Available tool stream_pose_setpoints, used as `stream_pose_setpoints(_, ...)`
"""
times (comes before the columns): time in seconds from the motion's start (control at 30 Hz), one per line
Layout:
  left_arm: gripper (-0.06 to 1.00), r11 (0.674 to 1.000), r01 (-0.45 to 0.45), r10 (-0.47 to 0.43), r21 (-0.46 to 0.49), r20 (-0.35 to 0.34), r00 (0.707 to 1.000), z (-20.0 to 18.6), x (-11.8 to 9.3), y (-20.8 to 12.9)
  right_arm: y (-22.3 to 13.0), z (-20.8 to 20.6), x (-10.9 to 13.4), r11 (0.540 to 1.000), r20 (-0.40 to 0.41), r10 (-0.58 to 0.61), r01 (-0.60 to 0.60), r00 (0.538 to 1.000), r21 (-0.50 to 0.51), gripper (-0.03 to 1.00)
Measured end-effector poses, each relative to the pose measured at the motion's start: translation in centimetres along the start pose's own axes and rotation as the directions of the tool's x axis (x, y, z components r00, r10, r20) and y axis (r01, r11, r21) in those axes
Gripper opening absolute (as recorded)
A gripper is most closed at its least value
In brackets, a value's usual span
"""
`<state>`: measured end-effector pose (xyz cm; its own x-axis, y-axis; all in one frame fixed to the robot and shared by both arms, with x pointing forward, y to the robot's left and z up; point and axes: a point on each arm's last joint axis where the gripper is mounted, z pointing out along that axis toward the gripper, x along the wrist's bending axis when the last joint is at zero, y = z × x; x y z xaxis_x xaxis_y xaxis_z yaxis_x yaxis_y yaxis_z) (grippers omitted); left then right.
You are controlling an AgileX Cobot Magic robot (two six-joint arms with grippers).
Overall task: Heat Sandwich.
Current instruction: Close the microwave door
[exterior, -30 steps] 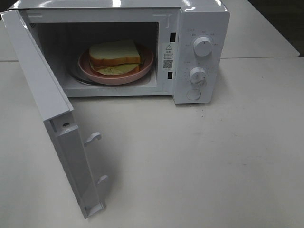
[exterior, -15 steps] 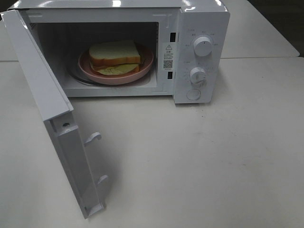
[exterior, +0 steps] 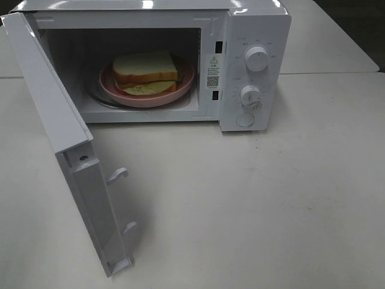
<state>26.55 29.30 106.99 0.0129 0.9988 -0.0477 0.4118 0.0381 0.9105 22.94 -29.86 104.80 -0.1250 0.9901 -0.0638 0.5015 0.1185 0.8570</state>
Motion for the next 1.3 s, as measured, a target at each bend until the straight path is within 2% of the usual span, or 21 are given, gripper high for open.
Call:
stream_pose_setpoints(0.07, 0.65, 1.000, 0.003, -0.003, -0.010, -0.004, 1.000, 0.4, 0.1, 0.5, 0.0, 0.0, 0.0, 1.000, 0.000, 0.000, 0.000, 1.000, 0.000, 0.77)
stream_pose_setpoints(0.1, 0.57, 1.000, 0.006, -0.006, -0.020, -0.008, 1.000, 0.9, 0.2, 0.9, 0.0, 0.0, 0.0, 1.000, 0.000, 0.000, 0.000, 1.000, 0.000, 0.77)
stream_pose_setpoints(0.13, 0.57, 1.000, 0.006, -0.006, -0.020, -0.008, 1.000, 0.9, 0.2, 0.9, 0.0, 0.0, 0.0, 1.000, 0.000, 0.000, 0.000, 1.000, 0.000, 0.77)
stream_pose_setpoints(0.2, 0.47, 0.999, 0.011, -0.011, -0.032, -0.012, 1.000, 1.6, 0.3, 1.1, 0.0, 0.0, 0.0, 1.000, 0.000, 0.000, 0.000, 1.000, 0.000, 0.77)
stream_pose_setpoints(0.23, 0.38, 0.999, 0.016, -0.016, -0.039, -0.017, 1.000, 2.3, 0.4, 1.2, 0.0, 0.0, 0.0, 1.000, 0.000, 0.000, 0.000, 1.000, 0.000, 0.77)
stream_pose_setpoints(0.27, 0.33, 0.999, 0.018, -0.019, -0.038, -0.018, 1.000, 2.6, 0.5, 1.2, 0.0, 0.0, 0.0, 1.000, 0.000, 0.000, 0.000, 1.000, 0.000, 0.77)
stream_pose_setpoints(0.3, 0.33, 0.999, 0.018, -0.019, -0.038, -0.018, 1.000, 2.6, 0.5, 1.2, 0.0, 0.0, 0.0, 1.000, 0.000, 0.000, 0.000, 1.000, 0.000, 0.77)
stream_pose_setpoints(0.37, 0.20, 0.999, 0.023, -0.024, -0.029, -0.027, 0.999, 3.9, 0.7, 1.0, 0.0, 0.0, 0.0, 1.000, 0.000, 0.000, 0.000, 1.000, 0.000, 0.77)
stream_pose_setpoints(0.4, 0.08, 0.999, 0.020, -0.021, -0.028, -0.030, 0.999, 4.4, 0.8, 0.9, 0.0, 0.0, 0.0, 1.000, 0.000, 0.000, 0.000, 1.000, 0.000, 0.77)
stream_pose_setpoints(0.43, 0.05, 1.000, 0.015, -0.016, -0.027, -0.033, 0.999, 4.8, 0.9, 0.8, 0.0, 0.0, 0.0, 1.000, 0.000, 0.000, 0.000, 1.000, 0.000, 0.77)
stream_pose_setpoints(0.67, 0.01, 0.999, -0.032, 0.029, -0.040, -0.059, 0.998, 7.4, 1.4, -0.1, 0.0, 0.0, 0.0, 1.000, 0.000, 0.000, 0.000, 1.000, 0.000, 0.77)
stream_pose_setpoints(0.87, 0.00, 0.994, -0.031, 0.020, -0.106, -0.101, 0.995, 9.8, 2.1, -1.4, 0.0, 0.0, 0.0, 1.000, 0.000, 0.000, 0.000, 1.000, 0.000, 0.77)
stream_pose_setpoints(1.0, 0.00, 0.993, -0.031, 0.016, -0.115, -0.124, 0.992, 11.1, 2.5, -2.1, 0.0, 0.0, 0.0, 1.000, 0.000, 0.000, 0.000, 1.000, 0.000, 0.77)
stream_pose_setpoints(1.3, 0.00, 0.986, -0.061, 0.036, -0.154, -0.163, 0.986, 14.4, 3.2, -1.8, 0.0, 0.0, 0.0, 1.000, 0.000, 0.000, 0.000, 1.000, 0.000, 0.77)
